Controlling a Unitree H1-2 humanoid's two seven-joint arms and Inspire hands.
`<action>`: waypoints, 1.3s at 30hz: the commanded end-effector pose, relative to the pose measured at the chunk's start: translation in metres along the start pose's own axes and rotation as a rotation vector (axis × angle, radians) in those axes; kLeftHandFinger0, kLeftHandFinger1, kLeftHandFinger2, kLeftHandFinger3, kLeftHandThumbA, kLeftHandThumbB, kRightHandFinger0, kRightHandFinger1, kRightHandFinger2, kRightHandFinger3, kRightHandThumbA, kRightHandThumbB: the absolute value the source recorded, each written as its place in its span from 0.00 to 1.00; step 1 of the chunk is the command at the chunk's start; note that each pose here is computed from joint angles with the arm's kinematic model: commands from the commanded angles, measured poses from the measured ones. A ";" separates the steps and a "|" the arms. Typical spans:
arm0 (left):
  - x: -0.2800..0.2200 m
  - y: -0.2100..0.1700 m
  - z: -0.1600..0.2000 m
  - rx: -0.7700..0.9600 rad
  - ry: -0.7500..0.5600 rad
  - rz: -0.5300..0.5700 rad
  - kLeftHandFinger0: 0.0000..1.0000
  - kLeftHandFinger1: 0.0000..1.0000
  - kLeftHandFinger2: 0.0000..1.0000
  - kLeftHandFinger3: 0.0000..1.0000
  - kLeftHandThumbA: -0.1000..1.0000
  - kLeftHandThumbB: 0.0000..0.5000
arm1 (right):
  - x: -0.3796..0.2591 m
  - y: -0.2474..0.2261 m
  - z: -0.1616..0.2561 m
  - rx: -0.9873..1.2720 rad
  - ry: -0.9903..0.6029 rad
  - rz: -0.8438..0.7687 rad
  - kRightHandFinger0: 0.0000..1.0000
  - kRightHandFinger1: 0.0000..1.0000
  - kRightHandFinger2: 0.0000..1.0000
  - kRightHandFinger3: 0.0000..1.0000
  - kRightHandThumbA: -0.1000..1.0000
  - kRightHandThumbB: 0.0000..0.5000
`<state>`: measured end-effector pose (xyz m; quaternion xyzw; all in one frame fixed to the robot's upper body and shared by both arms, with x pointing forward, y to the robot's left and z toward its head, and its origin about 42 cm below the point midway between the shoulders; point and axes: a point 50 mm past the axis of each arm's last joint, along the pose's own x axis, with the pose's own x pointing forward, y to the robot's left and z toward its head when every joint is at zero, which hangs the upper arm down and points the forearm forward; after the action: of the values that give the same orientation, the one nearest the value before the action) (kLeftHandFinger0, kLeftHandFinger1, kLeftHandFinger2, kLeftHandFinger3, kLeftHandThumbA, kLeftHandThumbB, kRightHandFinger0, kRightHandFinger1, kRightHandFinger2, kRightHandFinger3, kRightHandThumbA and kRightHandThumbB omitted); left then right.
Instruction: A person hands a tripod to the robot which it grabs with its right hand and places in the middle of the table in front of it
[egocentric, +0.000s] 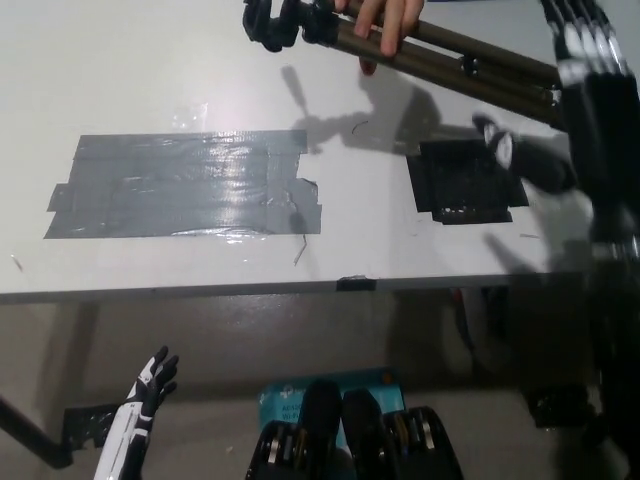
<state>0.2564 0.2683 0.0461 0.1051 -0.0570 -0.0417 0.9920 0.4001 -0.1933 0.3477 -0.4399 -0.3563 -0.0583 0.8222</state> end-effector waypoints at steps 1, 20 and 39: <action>0.008 0.004 0.012 0.019 -0.082 -0.028 1.00 1.00 1.00 1.00 1.00 0.49 | 0.038 0.008 -0.014 -0.105 0.052 0.076 1.00 1.00 1.00 1.00 0.87 0.79; 0.021 0.006 0.019 0.023 -0.114 -0.035 1.00 1.00 1.00 1.00 1.00 0.49 | 0.119 0.050 -0.037 -0.262 0.165 0.257 1.00 1.00 1.00 1.00 0.96 0.92; 0.027 0.008 0.024 0.039 -0.121 -0.048 1.00 1.00 1.00 1.00 1.00 0.46 | 0.155 0.060 -0.053 -0.410 0.031 -0.025 0.00 0.35 0.88 0.78 0.00 0.39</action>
<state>0.2707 0.2658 0.0551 0.1108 -0.0729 -0.0546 0.9897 0.5582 -0.1672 0.3107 -0.6158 -0.1541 -0.0329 0.7720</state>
